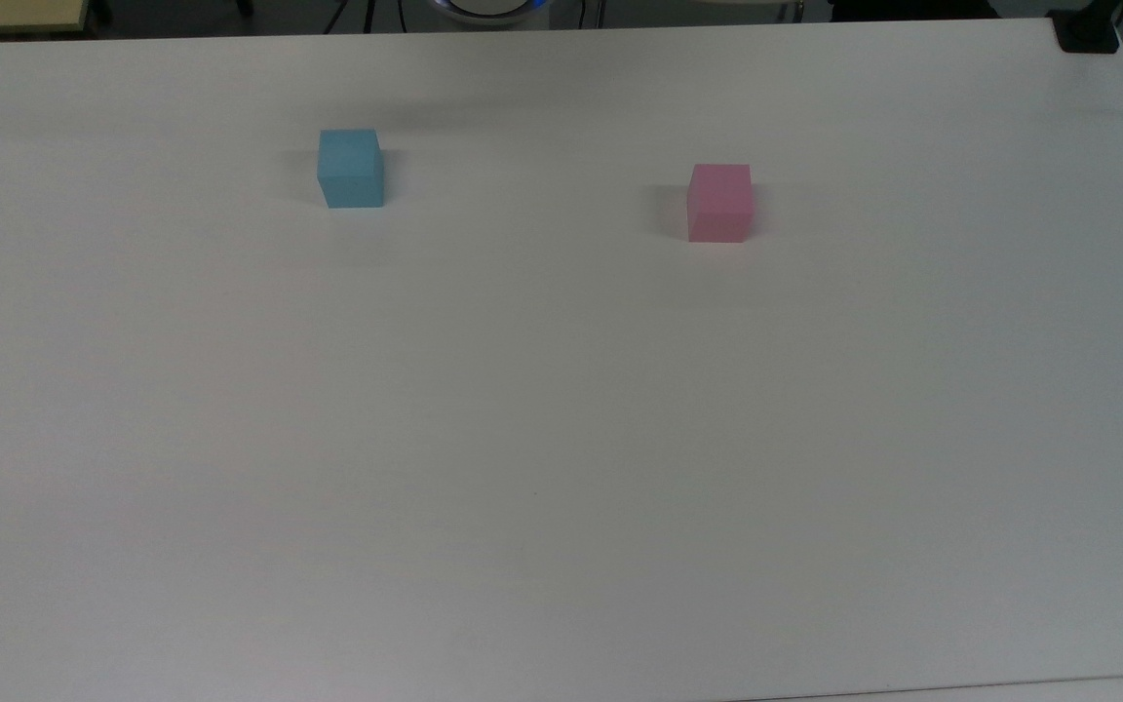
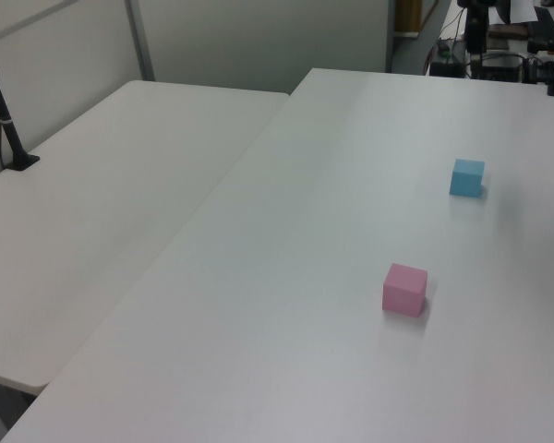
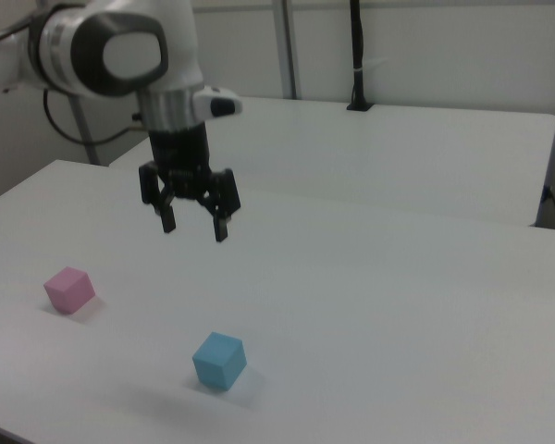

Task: Put blue cube on pink cube
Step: 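Move the open gripper over the light-blue cube and lower it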

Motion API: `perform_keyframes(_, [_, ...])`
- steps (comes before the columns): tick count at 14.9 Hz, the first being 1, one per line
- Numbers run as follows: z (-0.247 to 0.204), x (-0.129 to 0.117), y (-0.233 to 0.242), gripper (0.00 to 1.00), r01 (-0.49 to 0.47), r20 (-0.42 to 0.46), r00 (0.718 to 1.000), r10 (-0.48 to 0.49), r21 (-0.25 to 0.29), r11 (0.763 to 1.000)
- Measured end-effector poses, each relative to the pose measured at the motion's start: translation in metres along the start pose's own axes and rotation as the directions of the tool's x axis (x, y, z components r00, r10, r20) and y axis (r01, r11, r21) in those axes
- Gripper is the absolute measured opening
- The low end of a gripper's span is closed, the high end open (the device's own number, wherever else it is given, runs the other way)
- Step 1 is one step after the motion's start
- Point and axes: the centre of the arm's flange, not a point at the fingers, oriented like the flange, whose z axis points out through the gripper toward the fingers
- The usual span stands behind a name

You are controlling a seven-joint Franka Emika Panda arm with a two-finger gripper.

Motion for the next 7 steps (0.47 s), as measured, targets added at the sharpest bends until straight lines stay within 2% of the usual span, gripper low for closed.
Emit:
perform_keyframes(3, [0.036, -0.008, -0.002, 1.00, -0.001, -0.037, 0.999, 0.001, 0.003, 1.000])
perform_keyframes(7, [0.088, -0.010, -0.002, 1.00, -0.062, -0.075, 0.995, 0.066, 0.050, 0.997])
